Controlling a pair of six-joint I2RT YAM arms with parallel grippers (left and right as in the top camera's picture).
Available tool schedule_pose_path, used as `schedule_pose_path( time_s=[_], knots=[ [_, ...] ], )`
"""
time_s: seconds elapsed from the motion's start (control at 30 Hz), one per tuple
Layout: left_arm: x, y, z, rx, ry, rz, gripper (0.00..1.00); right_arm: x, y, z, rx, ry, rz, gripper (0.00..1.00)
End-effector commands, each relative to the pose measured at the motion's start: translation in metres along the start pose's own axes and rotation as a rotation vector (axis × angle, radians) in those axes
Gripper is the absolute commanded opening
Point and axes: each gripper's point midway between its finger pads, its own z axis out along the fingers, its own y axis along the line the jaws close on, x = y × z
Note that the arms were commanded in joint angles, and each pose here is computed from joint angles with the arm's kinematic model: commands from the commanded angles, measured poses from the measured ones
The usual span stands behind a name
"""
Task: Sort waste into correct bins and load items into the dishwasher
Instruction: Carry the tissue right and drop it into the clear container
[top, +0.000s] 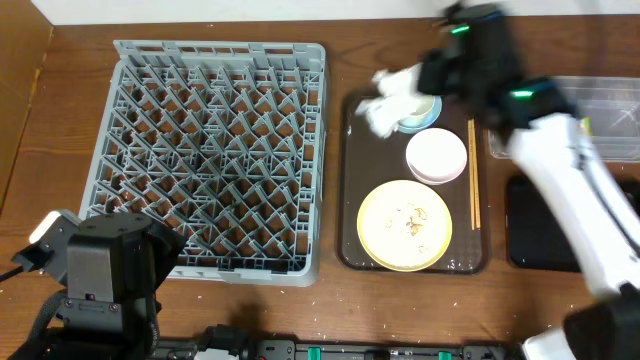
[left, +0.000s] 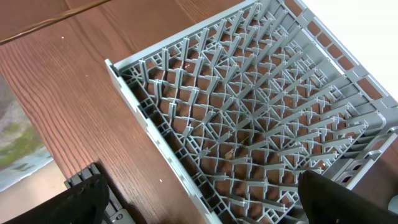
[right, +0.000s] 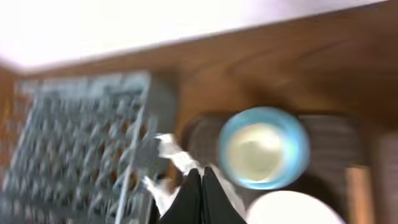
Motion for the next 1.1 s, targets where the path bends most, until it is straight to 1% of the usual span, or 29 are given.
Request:
schedule_pose_path(
  time_s=[0.0, 0.23, 0.37, 0.53, 0.63, 0.67, 0.7, 0.77, 0.83, 0.87, 0.9, 0.93, 0.97, 1.03, 1.07],
  knots=[
    [-0.004, 0.002, -0.001, -0.01, -0.016, -0.015, 0.98, -0.025, -0.058, -0.024, 0.1, -0.05, 0.156, 0.01],
    [-0.004, 0.002, -0.001, -0.01, -0.016, -0.015, 0.98, -0.051, -0.163, -0.064, 0.274, -0.126, 0.323, 0.01],
    [-0.004, 0.002, -0.001, -0.01, -0.016, -0.015, 0.98, -0.057, -0.207, -0.083, 0.345, -0.159, 0.395, 0.01],
    [-0.004, 0.002, -0.001, -0.01, -0.016, -0.015, 0.98, -0.06, -0.236, -0.098, 0.389, -0.189, 0.438, 0.01],
    [-0.004, 0.002, -0.001, -0.01, -0.016, -0.015, 0.98, -0.06, -0.238, -0.097, 0.397, -0.178, 0.396, 0.01],
    [-0.004, 0.002, -0.001, -0.01, -0.016, -0.015, 0.98, -0.059, -0.239, -0.095, 0.398, -0.173, 0.392, 0.04],
    [-0.004, 0.002, -0.001, -0.01, -0.016, -0.015, 0.98, -0.058, -0.24, -0.093, 0.402, -0.167, 0.394, 0.14],
    [-0.004, 0.002, -0.001, -0.01, -0.016, -0.015, 0.98, -0.056, -0.243, -0.089, 0.408, -0.157, 0.399, 0.43],
    [-0.004, 0.002, -0.001, -0.01, -0.016, -0.015, 0.98, -0.053, -0.246, -0.084, 0.411, -0.143, 0.402, 0.78],
    [-0.004, 0.002, -0.001, -0.01, -0.016, -0.015, 0.98, -0.051, -0.246, -0.081, 0.401, -0.13, 0.396, 0.88],
    [-0.004, 0.002, -0.001, -0.01, -0.016, -0.015, 0.98, -0.05, -0.243, -0.077, 0.38, -0.112, 0.372, 0.92],
    [-0.004, 0.002, -0.001, -0.01, -0.016, -0.015, 0.98, -0.047, -0.237, -0.072, 0.341, -0.086, 0.334, 0.95],
    [-0.004, 0.002, -0.001, -0.01, -0.016, -0.015, 0.98, -0.044, -0.225, -0.065, 0.27, -0.047, 0.283, 0.98],
    [-0.004, 0.002, -0.001, -0.01, -0.016, -0.015, 0.98, -0.039, -0.202, -0.059, 0.146, 0.0, 0.206, 0.99],
    [-0.004, 0.002, -0.001, -0.01, -0.016, -0.015, 0.98, -0.036, -0.183, -0.057, 0.045, 0.024, 0.142, 0.99]
  ],
)
